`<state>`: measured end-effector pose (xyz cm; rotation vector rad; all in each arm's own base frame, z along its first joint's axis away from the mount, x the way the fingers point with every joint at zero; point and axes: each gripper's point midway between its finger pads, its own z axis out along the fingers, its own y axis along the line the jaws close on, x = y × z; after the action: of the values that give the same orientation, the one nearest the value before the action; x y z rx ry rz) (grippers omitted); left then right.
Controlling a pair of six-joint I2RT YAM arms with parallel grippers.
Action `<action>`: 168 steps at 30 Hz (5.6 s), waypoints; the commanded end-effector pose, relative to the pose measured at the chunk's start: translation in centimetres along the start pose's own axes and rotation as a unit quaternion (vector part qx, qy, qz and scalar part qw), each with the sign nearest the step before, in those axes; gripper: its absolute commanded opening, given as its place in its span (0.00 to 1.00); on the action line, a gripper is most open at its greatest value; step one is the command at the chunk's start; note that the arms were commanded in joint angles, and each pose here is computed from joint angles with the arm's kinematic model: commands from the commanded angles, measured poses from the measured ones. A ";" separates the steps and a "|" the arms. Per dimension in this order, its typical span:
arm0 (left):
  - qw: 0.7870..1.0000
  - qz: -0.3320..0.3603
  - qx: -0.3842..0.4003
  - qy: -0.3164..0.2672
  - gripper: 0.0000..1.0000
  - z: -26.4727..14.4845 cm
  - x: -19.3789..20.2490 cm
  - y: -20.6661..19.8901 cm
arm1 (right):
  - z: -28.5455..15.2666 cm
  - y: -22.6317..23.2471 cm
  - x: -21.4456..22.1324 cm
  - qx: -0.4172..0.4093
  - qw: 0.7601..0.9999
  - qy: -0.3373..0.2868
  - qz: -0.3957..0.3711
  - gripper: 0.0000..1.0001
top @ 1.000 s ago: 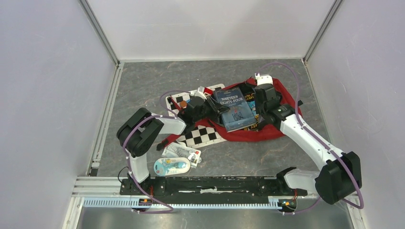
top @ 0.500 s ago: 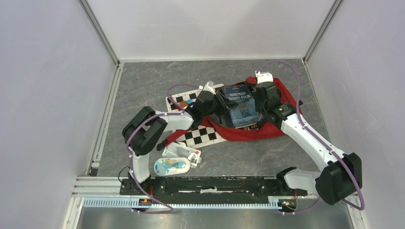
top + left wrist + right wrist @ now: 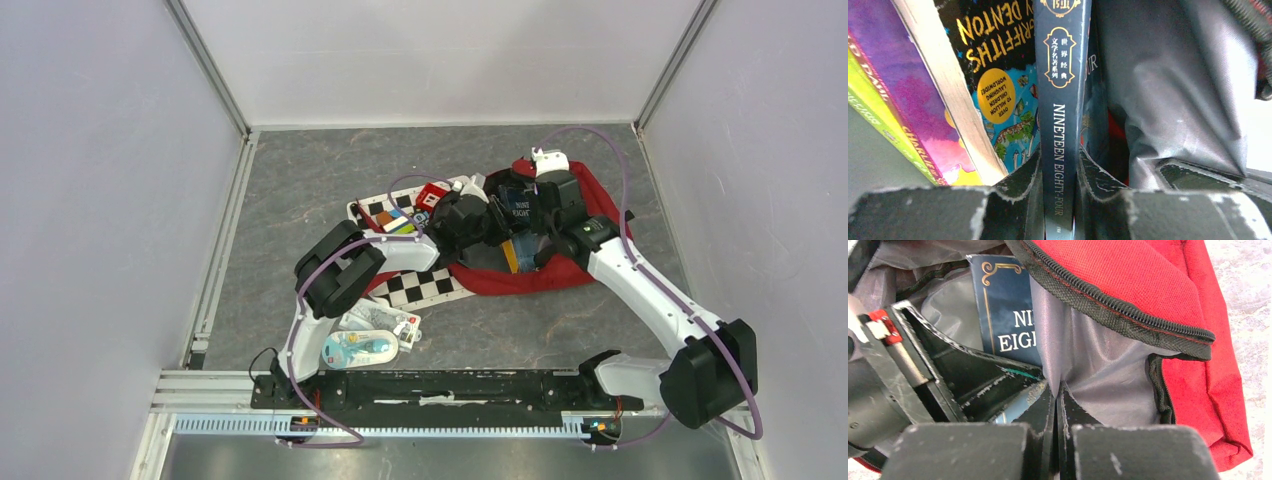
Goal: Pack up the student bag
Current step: Place the book in the student bag, then zip the student bag at the center of the board.
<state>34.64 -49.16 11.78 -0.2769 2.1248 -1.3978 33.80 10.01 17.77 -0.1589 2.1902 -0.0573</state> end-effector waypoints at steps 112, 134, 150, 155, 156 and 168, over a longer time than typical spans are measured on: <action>0.901 0.434 0.007 0.021 1.00 -17.4 -3.8 -6.0 | -3.0 -3.4 -2.5 -0.072 0.995 -0.048 0.055 0.98; 0.886 0.454 -0.070 0.058 0.74 -4.8 5.9 -4.0 | -4.2 -9.4 5.1 0.037 0.993 -0.014 0.115 0.98; 0.902 0.426 -0.033 0.069 0.68 -3.5 7.6 -5.1 | -3.9 -9.2 7.1 0.033 0.991 0.003 0.132 0.98; 0.897 0.435 -0.005 0.077 0.68 -3.6 8.6 -6.1 | -3.9 -9.1 7.1 0.029 0.991 0.002 0.134 0.98; 0.896 0.437 -0.006 0.080 0.67 -3.5 8.8 -6.0 | -3.9 -9.0 7.2 0.028 0.990 0.003 0.135 0.98; 0.890 0.442 -0.006 0.113 0.50 -3.1 10.5 -4.9 | -4.0 -8.9 7.5 0.025 0.990 0.002 0.138 0.98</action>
<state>24.32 -52.21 12.32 0.7928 2.0322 -0.8137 26.98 -0.03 14.59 0.1642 2.2167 0.0230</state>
